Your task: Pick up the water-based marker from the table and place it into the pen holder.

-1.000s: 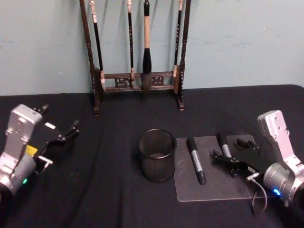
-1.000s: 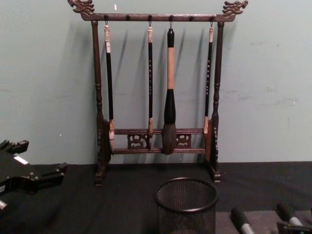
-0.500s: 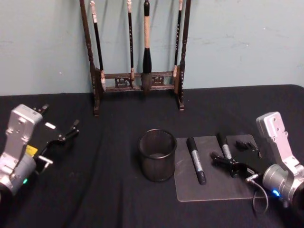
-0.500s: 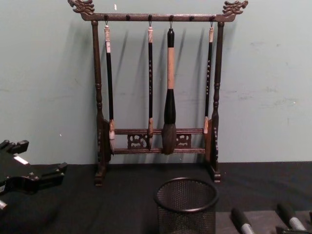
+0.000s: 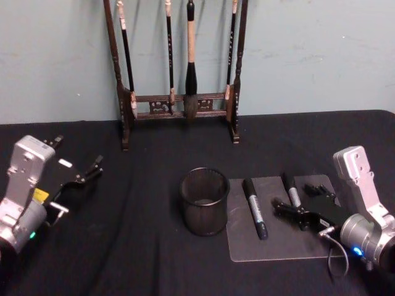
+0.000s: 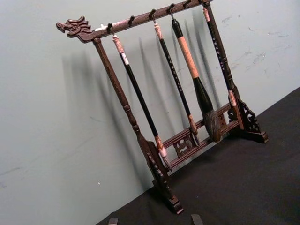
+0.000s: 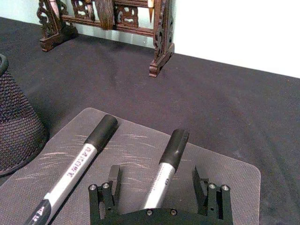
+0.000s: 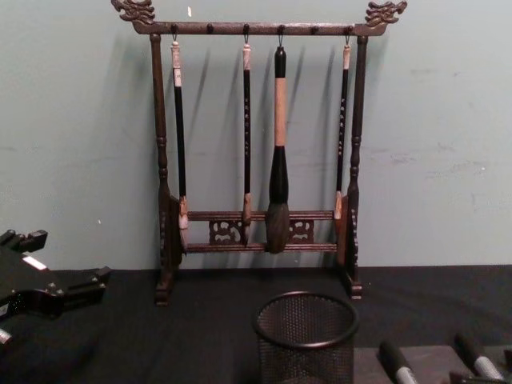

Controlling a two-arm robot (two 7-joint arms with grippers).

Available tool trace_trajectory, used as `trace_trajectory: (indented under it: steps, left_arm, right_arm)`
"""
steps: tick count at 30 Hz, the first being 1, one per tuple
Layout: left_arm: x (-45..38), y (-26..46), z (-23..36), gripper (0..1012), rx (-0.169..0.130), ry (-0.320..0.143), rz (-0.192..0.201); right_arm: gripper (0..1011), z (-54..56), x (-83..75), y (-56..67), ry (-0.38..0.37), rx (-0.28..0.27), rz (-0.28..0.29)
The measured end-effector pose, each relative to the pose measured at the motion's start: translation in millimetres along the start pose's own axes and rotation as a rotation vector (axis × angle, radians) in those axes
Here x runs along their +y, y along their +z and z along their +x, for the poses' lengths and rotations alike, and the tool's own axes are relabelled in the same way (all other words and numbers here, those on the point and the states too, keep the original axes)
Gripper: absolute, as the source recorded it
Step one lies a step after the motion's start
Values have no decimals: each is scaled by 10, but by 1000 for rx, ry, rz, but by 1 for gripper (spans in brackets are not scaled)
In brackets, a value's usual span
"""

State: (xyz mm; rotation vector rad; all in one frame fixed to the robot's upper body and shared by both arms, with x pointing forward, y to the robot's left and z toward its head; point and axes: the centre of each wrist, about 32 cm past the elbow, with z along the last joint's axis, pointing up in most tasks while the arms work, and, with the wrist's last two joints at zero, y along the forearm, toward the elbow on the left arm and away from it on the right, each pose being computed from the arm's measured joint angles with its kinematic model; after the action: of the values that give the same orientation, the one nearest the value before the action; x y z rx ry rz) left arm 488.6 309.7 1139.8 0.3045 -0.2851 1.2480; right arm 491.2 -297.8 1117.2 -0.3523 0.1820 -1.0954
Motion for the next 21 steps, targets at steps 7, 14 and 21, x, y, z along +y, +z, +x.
trace_trajectory:
  steps: [7, 14, 21]
  left_arm:
    - [0, 0, 0, 1009, 0, 0, 0]
    - [0, 0, 0, 1009, 0, 0, 0]
    - [0, 0, 0, 1009, 0, 0, 0]
  right_arm:
    - [1003, 4, 5, -6, 5, 6, -3]
    - [1002, 6, 5, -5, 5, 5, -4]
    - [971, 5, 4, -5, 4, 4, -4]
